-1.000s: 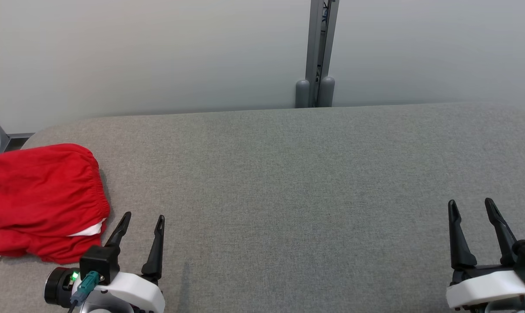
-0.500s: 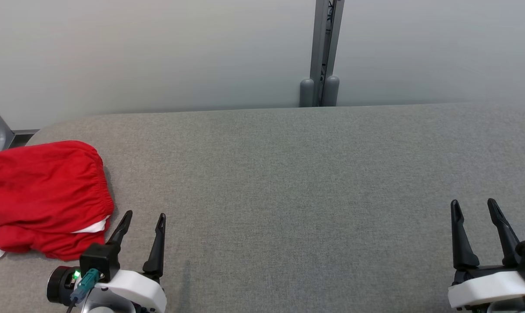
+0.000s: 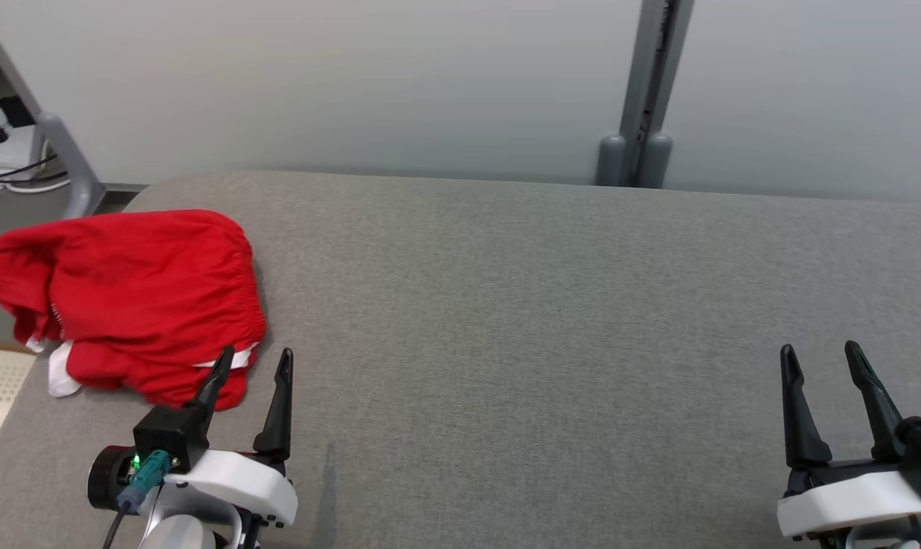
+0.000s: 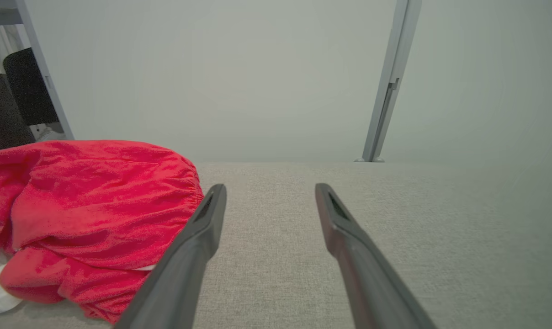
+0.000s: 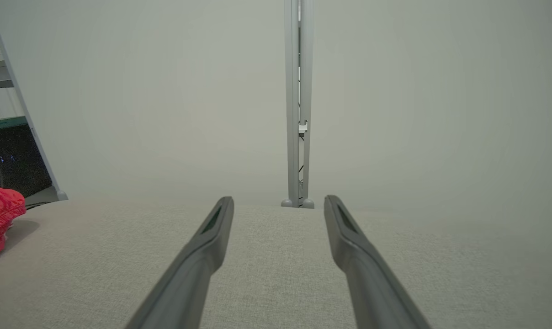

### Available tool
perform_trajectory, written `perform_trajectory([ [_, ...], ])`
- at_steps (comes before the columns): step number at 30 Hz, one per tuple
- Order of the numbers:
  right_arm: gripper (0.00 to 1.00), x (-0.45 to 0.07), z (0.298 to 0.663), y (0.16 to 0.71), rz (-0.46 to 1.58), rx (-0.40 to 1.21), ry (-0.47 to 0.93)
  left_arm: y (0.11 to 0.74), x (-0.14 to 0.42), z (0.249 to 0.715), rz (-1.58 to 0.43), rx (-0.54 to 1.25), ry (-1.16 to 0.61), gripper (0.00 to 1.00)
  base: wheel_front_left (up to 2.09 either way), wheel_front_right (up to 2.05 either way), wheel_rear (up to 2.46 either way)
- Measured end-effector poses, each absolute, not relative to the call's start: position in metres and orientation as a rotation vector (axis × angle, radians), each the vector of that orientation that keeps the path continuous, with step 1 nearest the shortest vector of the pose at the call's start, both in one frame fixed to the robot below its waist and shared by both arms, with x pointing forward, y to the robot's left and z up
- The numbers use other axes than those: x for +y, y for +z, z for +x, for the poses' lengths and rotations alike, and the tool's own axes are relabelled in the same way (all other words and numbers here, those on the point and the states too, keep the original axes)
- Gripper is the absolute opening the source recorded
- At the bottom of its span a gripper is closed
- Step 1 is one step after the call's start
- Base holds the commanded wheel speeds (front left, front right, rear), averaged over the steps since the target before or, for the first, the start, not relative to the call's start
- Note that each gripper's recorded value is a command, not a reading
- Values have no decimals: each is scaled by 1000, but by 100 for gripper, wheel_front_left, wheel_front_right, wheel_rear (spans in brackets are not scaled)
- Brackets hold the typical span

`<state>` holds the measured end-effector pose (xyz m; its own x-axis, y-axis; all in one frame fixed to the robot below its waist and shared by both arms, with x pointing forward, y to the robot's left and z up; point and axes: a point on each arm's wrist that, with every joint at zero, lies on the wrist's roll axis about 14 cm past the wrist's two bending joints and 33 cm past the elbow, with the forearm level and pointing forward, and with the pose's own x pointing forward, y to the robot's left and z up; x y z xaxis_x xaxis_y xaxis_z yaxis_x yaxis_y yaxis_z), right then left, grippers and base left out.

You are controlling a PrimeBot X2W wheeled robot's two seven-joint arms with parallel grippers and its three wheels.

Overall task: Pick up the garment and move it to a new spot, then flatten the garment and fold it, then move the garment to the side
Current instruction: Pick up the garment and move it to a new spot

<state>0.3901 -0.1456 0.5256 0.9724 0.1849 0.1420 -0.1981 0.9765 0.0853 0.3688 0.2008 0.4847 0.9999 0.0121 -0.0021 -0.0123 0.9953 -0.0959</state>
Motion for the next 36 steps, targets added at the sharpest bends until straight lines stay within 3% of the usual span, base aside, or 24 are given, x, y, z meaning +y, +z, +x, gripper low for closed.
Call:
perform_trajectory([
  [19, 100, 1, 421, 529, 133, -133, 604, 492, 319, 288, -125, -42, 418, 100, 0, 0, 0],
  [36, 100, 20, 427, 524, 136, -123, 658, 492, 329, 276, -125, -40, 457, 100, 0, 0, 0],
])
